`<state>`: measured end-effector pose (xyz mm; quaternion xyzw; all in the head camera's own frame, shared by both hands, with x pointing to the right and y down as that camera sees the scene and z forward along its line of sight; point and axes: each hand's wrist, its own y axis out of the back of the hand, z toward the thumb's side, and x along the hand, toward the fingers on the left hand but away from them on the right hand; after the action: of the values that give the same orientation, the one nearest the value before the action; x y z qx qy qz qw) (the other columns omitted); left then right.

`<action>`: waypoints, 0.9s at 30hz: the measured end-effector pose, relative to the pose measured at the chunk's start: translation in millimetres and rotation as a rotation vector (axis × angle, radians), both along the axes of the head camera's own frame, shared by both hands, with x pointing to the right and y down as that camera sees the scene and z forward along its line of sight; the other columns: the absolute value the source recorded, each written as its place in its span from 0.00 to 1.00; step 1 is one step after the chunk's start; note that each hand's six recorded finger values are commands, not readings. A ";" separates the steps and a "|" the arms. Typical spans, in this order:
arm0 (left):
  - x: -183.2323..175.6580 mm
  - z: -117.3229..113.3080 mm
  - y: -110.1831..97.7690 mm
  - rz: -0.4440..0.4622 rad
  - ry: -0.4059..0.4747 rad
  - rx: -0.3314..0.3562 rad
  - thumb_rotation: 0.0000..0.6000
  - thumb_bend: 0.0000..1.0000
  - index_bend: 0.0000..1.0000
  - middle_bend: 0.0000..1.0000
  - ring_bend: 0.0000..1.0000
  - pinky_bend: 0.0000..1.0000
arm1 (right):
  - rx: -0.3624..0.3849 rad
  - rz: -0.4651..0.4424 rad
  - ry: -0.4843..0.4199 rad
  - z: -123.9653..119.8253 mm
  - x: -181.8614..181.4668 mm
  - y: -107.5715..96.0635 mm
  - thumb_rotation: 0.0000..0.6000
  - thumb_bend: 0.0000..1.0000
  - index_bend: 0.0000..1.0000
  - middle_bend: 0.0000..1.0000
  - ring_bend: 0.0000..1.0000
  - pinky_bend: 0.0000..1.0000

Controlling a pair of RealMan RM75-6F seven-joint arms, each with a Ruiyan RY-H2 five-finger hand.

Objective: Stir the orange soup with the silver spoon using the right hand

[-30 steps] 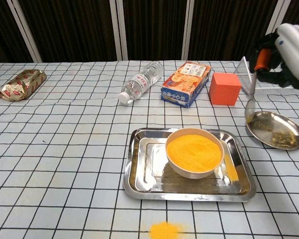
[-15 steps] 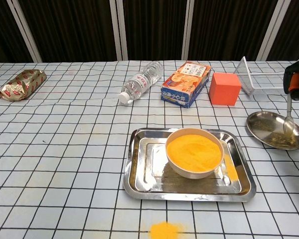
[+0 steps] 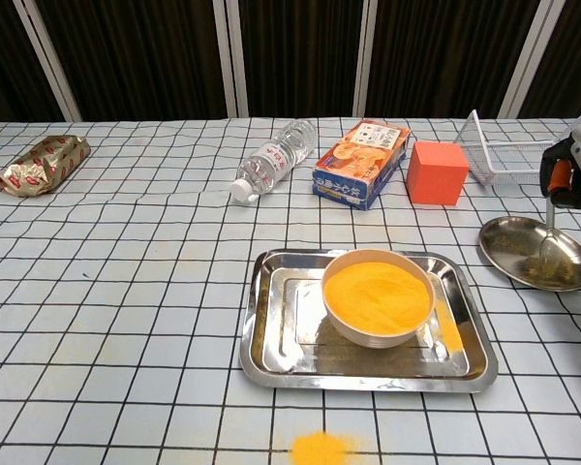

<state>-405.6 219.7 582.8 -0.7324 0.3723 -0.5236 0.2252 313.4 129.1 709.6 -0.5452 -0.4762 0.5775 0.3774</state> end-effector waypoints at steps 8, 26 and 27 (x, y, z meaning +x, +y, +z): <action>-0.2 0.4 -0.2 -0.001 -0.002 0.000 1.00 0.03 0.00 0.00 0.00 0.00 | -0.030 0.010 -0.012 10.2 -6.5 -1.2 1.00 0.71 0.68 0.61 0.42 0.41; -0.4 0.2 0.1 0.000 -0.004 0.001 1.00 0.03 0.00 0.00 0.00 0.00 | -0.040 -0.005 0.043 2.0 -5.5 -3.6 1.00 0.45 0.27 0.37 0.25 0.30; -0.4 0.3 0.1 -0.001 -0.004 0.001 1.00 0.03 0.00 0.00 0.00 0.00 | -0.039 -0.006 0.043 1.2 -5.4 -3.5 1.00 0.45 0.25 0.37 0.24 0.28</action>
<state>-406.0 219.7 583.1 -0.7311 0.3724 -0.5249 0.2263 308.0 125.6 710.8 -0.5414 -0.4549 0.5971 0.3787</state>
